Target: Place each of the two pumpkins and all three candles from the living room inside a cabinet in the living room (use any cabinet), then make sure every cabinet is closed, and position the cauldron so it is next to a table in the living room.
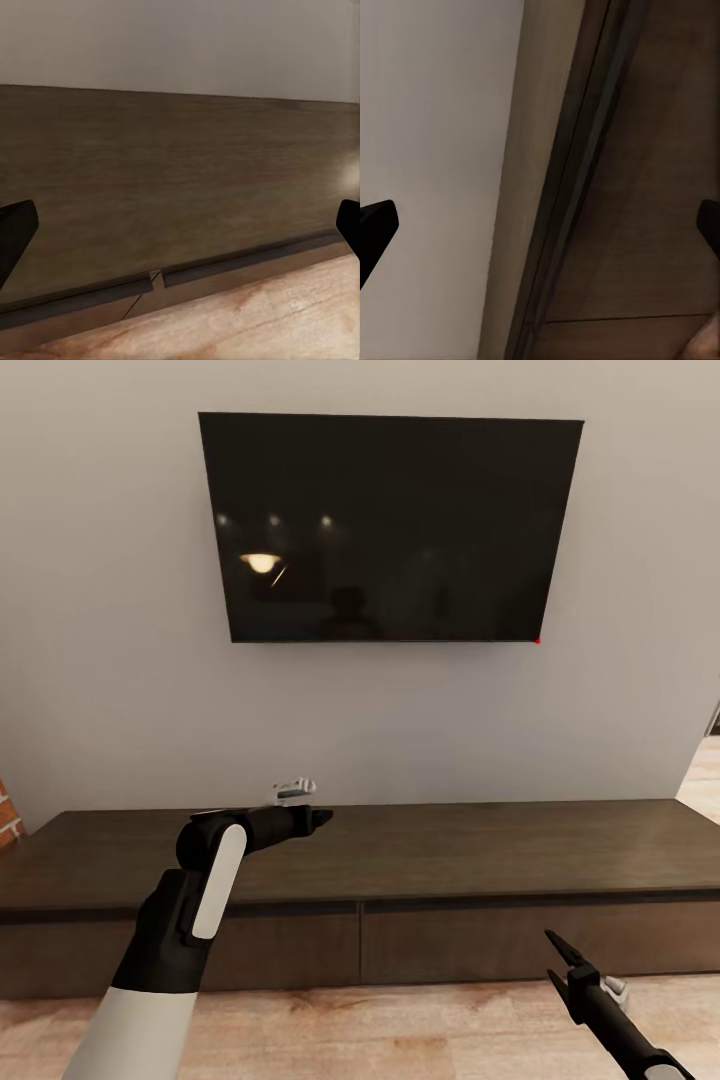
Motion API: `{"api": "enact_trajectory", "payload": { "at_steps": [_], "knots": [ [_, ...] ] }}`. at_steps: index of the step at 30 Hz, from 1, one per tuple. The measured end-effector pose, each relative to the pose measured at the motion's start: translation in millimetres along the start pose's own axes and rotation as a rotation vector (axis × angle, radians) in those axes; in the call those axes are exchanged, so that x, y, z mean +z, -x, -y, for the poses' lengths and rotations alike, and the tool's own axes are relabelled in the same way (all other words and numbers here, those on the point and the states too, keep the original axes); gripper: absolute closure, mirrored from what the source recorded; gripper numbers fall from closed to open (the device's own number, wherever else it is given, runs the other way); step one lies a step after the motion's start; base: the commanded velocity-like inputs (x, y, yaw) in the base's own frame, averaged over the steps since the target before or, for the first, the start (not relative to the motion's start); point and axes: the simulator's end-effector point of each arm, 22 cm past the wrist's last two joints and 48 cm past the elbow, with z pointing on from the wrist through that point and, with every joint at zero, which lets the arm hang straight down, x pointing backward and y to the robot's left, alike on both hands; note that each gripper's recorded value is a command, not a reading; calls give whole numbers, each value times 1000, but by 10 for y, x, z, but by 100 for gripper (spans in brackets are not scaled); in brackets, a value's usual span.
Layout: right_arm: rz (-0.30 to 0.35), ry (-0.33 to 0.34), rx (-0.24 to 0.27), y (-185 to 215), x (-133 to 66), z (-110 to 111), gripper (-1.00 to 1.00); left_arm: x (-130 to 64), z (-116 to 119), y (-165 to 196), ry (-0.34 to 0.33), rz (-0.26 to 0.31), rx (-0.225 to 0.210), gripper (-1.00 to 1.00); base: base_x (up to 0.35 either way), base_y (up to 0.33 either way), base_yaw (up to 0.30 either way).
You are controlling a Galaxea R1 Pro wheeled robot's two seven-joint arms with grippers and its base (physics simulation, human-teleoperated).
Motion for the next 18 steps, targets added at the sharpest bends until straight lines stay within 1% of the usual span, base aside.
{"api": "enact_trajectory", "payload": {
  "at_steps": [8, 18],
  "knots": [
    [-1, 2, -7, -20, 16, -14, -100, 0, 5, -1, -1, 0, 2, -100, 111, 0, 0],
    [-3, 5, -2, -42, 25, -22, -100, 0, 10, -1, -1, 0, 3, -100, 20, 0, 0]
  ]
}}
